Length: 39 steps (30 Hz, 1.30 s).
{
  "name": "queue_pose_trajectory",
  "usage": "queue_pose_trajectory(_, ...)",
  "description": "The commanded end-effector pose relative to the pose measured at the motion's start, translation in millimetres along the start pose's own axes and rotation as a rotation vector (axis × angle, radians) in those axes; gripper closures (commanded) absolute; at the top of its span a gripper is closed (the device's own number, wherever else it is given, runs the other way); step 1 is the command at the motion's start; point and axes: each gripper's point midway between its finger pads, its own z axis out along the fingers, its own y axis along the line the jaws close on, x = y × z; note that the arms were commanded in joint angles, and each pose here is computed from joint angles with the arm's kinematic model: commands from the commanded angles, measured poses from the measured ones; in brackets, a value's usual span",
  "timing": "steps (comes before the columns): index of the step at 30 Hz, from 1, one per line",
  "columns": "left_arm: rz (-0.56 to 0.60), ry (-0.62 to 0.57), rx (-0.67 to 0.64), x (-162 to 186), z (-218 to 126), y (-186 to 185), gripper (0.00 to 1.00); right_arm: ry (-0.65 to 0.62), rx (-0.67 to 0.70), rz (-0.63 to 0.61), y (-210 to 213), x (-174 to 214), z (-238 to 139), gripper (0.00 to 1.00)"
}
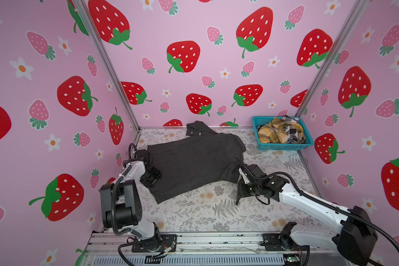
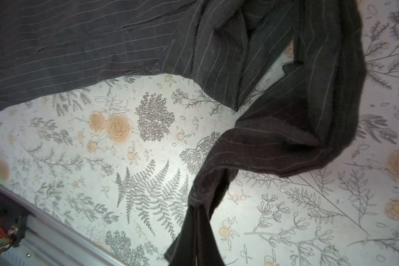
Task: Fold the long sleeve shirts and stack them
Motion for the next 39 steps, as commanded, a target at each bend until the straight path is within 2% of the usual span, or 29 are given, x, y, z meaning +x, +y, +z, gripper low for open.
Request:
queue_pose_trajectory(1,-0.014,-0.003,-0.006,-27.7,19.4,-18.0,0.68,-0.123,0.034,0.000,0.5,-32.3,-22.9,1.00)
queue_pose_trajectory(5,0.011,0.003,-0.006,-55.8,40.9,-53.9,0.71,-0.186,-0.017,-0.018,6.4,-29.6,-46.4,1.00)
queue_pose_trajectory(10,0.093,0.036,0.126,-72.1,50.9,-134.6,0.74,-0.174,-0.078,-0.134,37.8,-15.1,-61.9,1.00)
queue_pose_trajectory(12,0.124,0.049,0.198,-69.7,46.8,-167.6,0.74,-0.152,-0.138,-0.206,63.8,-9.9,-63.4,1.00)
queue_pose_trajectory(14,0.137,0.035,0.228,-68.7,34.0,-183.4,0.70,-0.121,-0.232,-0.298,99.5,-3.2,-62.5,1.00)
queue_pose_trajectory(15,0.143,0.014,0.236,-67.9,23.2,-186.2,0.64,-0.103,-0.269,-0.344,116.3,1.3,-60.0,1.00)
queue_pose_trajectory(17,0.132,-0.027,0.243,-67.1,1.0,-178.9,0.53,-0.070,-0.374,-0.470,163.0,8.1,-54.9,1.00)
queue_pose_trajectory(20,0.069,-0.084,0.230,-65.5,-32.7,-141.1,0.46,-0.038,-0.429,-0.639,216.0,9.2,-33.9,1.00)
queue_pose_trajectory(24,-0.080,-0.102,0.224,-45.3,-53.9,-63.1,0.43,0.012,-0.511,-0.765,267.0,3.9,8.2,1.00)
queue_pose_trajectory(27,-0.150,-0.121,0.213,-23.7,-60.4,-12.5,0.40,0.111,-0.627,-0.834,302.0,16.1,33.1,0.99)
queue_pose_trajectory(29,-0.165,-0.130,0.203,-9.1,-61.1,8.8,0.35,0.175,-0.617,-0.887,311.0,27.9,49.0,0.74)
queue_pose_trajectory(30,-0.161,-0.124,0.198,-1.8,-58.8,15.0,0.34,0.184,-0.608,-0.899,310.5,28.8,49.2,0.66)
queue_pose_trajectory(31,-0.159,-0.117,0.191,5.2,-56.7,20.7,0.32,0.166,-0.601,-0.899,307.8,26.3,44.4,0.56)
queue_pose_trajectory(33,-0.158,-0.096,0.184,17.6,-51.8,28.2,0.30,0.082,-0.587,-0.855,290.6,12.4,22.4,0.45)
queue_pose_trajectory(36,-0.154,-0.074,0.195,29.2,-48.3,31.7,0.27,-0.047,-0.541,-0.683,241.1,-22.8,-13.1,0.32)
queue_pose_trajectory(39,-0.149,-0.049,0.200,38.6,-41.5,34.5,0.21,-0.178,-0.367,-0.418,152.5,-63.6,-29.8,0.18)
